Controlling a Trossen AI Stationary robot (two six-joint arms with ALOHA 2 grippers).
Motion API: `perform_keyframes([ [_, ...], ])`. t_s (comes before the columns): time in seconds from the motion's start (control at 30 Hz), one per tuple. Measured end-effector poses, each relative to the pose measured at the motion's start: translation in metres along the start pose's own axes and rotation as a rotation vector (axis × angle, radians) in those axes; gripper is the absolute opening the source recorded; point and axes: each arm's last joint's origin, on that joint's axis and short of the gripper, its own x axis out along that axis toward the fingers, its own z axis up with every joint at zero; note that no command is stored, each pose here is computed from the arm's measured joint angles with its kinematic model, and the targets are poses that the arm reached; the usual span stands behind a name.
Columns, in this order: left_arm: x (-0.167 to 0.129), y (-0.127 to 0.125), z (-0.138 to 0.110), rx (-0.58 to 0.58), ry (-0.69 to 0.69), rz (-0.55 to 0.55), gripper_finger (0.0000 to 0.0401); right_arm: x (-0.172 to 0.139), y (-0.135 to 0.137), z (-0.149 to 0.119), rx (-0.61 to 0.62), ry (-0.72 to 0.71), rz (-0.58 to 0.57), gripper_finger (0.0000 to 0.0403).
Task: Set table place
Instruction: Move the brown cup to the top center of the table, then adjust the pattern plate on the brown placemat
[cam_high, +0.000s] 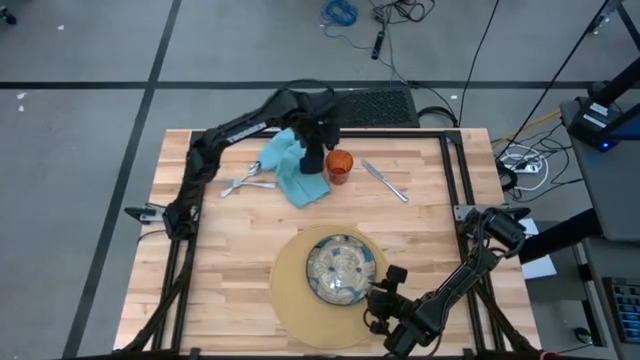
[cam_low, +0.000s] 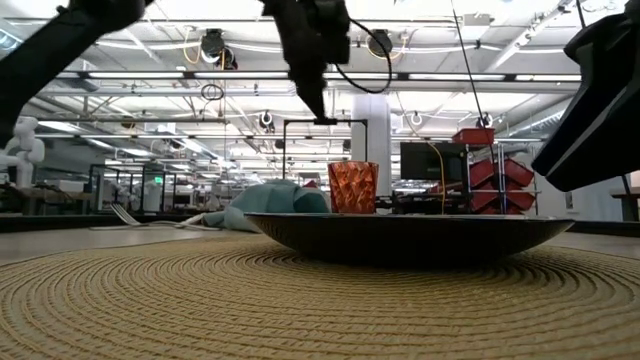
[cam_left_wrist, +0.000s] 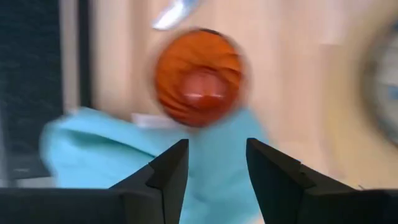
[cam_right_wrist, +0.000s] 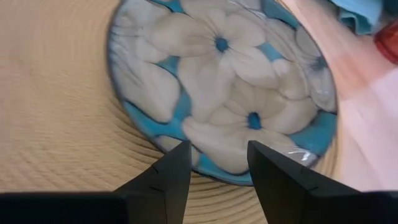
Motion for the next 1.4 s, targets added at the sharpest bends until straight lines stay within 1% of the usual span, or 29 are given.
perform_keyframes([
  [0.07, -0.011, -0.015, -0.004, -0.02, 0.016, -0.05, 0.0144, -0.001, -0.002, 0.0, -0.01, 0.004, -0.008, 0.0148],
  [0.13, -0.009, -0.031, -0.003, -0.044, 0.058, -0.088, 0.0144, -0.003, -0.006, 0.002, -0.015, 0.008, -0.016, 0.0148],
  [0.2, 0.0, -0.049, -0.002, -0.038, 0.125, -0.125, 0.0144, -0.005, -0.009, 0.004, -0.01, 0.016, -0.026, 0.0148],
  [0.3, 0.026, -0.083, 0.001, 0.022, 0.199, -0.18, 0.0144, -0.007, -0.013, 0.004, 0.013, 0.042, -0.032, 0.0148],
  [0.37, 0.047, -0.104, -0.003, 0.051, 0.262, -0.217, 0.0144, -0.009, -0.011, 0.002, 0.031, 0.067, -0.014, 0.0148],
  [0.43, 0.07, -0.12, -0.008, 0.046, 0.31, -0.221, 0.0143, -0.011, -0.006, -0.002, 0.056, 0.069, 0.032, 0.0148],
  [0.47, 0.08, -0.126, -0.011, 0.041, 0.305, -0.206, 0.0141, -0.013, -0.004, -0.004, 0.062, 0.065, 0.052, 0.0148],
  [0.53, 0.089, -0.132, -0.017, 0.023, 0.23, -0.147, 0.0137, -0.018, -0.002, -0.007, 0.081, 0.057, 0.06, 0.0148],
  [0.6, 0.084, -0.135, -0.026, -0.017, 0.105, -0.098, 0.0133, -0.022, -0.003, -0.013, 0.11, 0.065, 0.036, 0.0148],
  [0.7, 0.075, -0.136, -0.052, -0.102, -0.067, -0.079, 0.013, -0.03, -0.008, -0.022, 0.168, 0.043, -0.025, 0.0148],
  [0.77, 0.071, -0.139, -0.07, -0.171, -0.19, -0.104, 0.013, -0.037, -0.011, -0.029, 0.204, 0.014, -0.059, 0.0148],
  [0.87, 0.074, -0.15, -0.098, -0.279, -0.326, -0.213, 0.0129, -0.046, -0.018, -0.034, 0.282, -0.043, -0.097, 0.0148],
  [0.93, 0.083, -0.16, -0.113, -0.351, -0.37, -0.3, 0.0129, -0.049, -0.022, -0.031, 0.358, -0.078, -0.11, 0.0148],
  [1.0, 0.094, -0.168, -0.126, -0.431, -0.386, -0.371, 0.0129, -0.051, -0.026, -0.027, 0.426, -0.082, -0.106, 0.0148],
  [1.1, 0.104, -0.176, -0.134, -0.521, -0.395, -0.44, 0.0129, -0.055, -0.031, -0.018, 0.5, -0.057, -0.081, 0.0148],
  [1.2, 0.103, -0.182, -0.132, -0.542, -0.426, -0.475, 0.0129, -0.062, -0.042, -0.007, 0.555, -0.035, -0.055, 0.0148],
  [1.27, 0.102, -0.186, -0.129, -0.543, -0.466, -0.492, 0.0129, -0.064, -0.052, -0.004, 0.605, -0.033, -0.029, 0.0148],
  [1.33, 0.102, -0.191, -0.129, -0.532, -0.496, -0.497, 0.0129, -0.061, -0.059, -0.007, 0.698, -0.036, 0.034, 0.0148],
  [1.4, 0.107, -0.197, -0.135, -0.527, -0.476, -0.481, 0.0129, -0.054, -0.063, -0.016, 0.797, -0.039, 0.127, 0.0148],
])
